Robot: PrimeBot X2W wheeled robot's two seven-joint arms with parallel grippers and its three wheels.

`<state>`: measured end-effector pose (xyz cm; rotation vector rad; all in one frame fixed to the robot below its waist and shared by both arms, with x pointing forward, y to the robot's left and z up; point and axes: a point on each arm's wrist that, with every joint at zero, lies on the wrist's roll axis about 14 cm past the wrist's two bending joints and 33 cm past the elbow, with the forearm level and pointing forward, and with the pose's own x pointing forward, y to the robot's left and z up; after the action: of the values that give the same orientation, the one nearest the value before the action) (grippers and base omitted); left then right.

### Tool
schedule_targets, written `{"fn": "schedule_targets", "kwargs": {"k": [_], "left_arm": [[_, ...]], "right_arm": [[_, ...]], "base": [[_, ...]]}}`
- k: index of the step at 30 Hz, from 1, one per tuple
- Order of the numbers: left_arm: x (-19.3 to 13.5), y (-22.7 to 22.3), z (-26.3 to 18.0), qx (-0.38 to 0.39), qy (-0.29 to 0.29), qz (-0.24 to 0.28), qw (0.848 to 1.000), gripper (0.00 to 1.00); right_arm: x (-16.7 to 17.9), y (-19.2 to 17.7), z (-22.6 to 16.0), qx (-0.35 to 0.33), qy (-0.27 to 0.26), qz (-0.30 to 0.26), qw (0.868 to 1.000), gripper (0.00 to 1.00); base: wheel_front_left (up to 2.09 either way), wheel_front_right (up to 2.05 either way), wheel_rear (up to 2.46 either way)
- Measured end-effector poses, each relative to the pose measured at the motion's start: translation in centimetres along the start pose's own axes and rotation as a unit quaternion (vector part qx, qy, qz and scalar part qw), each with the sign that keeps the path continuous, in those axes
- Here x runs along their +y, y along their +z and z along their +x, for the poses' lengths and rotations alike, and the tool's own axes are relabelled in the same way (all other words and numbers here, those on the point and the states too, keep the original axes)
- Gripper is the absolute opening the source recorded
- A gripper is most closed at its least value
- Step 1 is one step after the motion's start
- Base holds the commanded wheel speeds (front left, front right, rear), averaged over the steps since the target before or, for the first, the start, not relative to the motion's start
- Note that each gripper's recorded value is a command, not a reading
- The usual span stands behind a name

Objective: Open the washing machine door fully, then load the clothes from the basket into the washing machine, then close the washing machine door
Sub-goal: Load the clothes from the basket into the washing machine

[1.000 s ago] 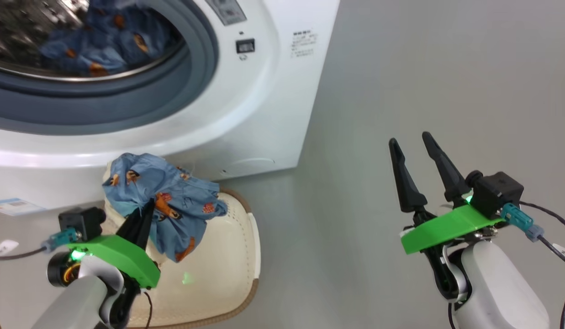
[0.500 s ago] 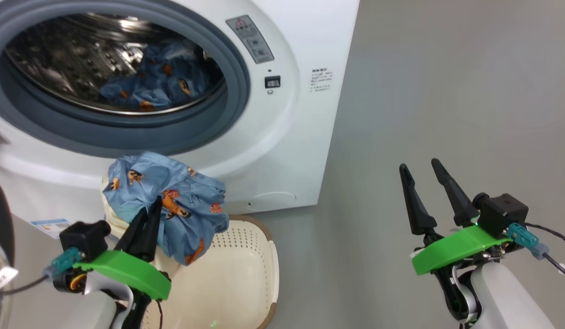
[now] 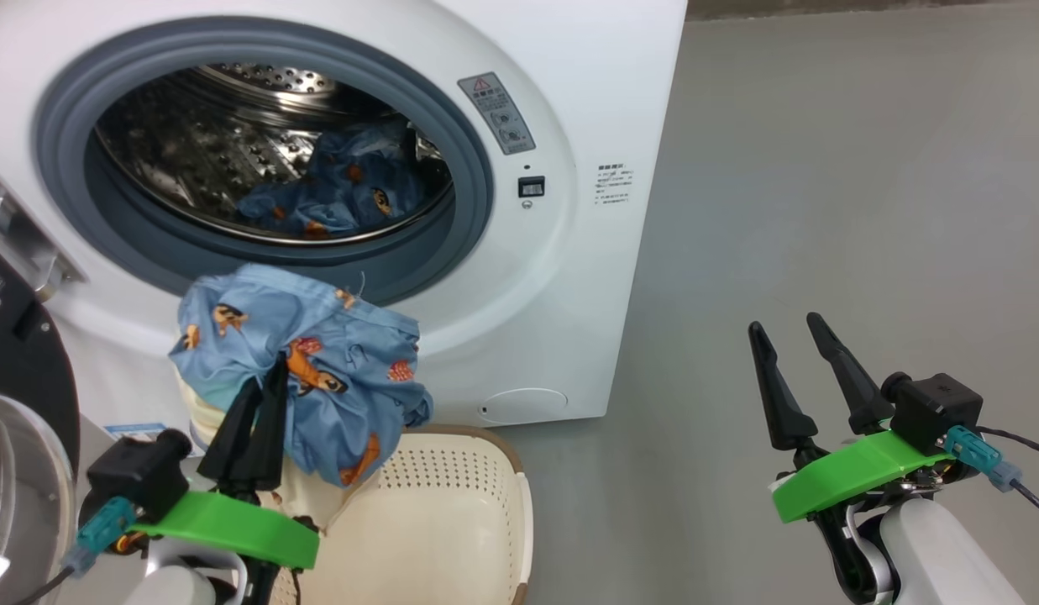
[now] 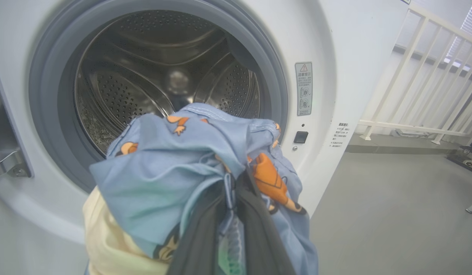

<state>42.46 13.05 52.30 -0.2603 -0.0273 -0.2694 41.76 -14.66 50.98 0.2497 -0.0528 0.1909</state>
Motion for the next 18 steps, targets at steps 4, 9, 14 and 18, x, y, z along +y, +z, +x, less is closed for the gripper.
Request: {"fn": "schedule_targets", "kwargs": {"k": [4,9,14,18], "left_arm": [[0.12,0.4,-0.59,-0.008,0.007,0.005,1.0,0.0],[0.15,0.46,-0.87,-0.01,0.01,0.007,1.0,0.0],[0.2,0.29,-0.77,-0.008,0.011,0.007,1.0,0.0],[0.35,0.18,-0.41,-0.006,0.012,0.008,1.0,0.0]], "right_arm": [[0.43,0.25,0.11,-0.004,0.006,0.0,1.0,1.0],[0.38,0.41,0.07,-0.006,0.006,0.006,1.0,1.0],[0.17,0.3,0.0,-0.004,0.005,0.003,1.0,1.0],[-0.06,0.05,0.07,0.0,0.004,0.002,1.0,1.0]], "base": [[0.0,0.0,0.0],[0.0,0.0,0.0],[0.0,0.0,0.0],[0.0,0.0,0.0]]}}
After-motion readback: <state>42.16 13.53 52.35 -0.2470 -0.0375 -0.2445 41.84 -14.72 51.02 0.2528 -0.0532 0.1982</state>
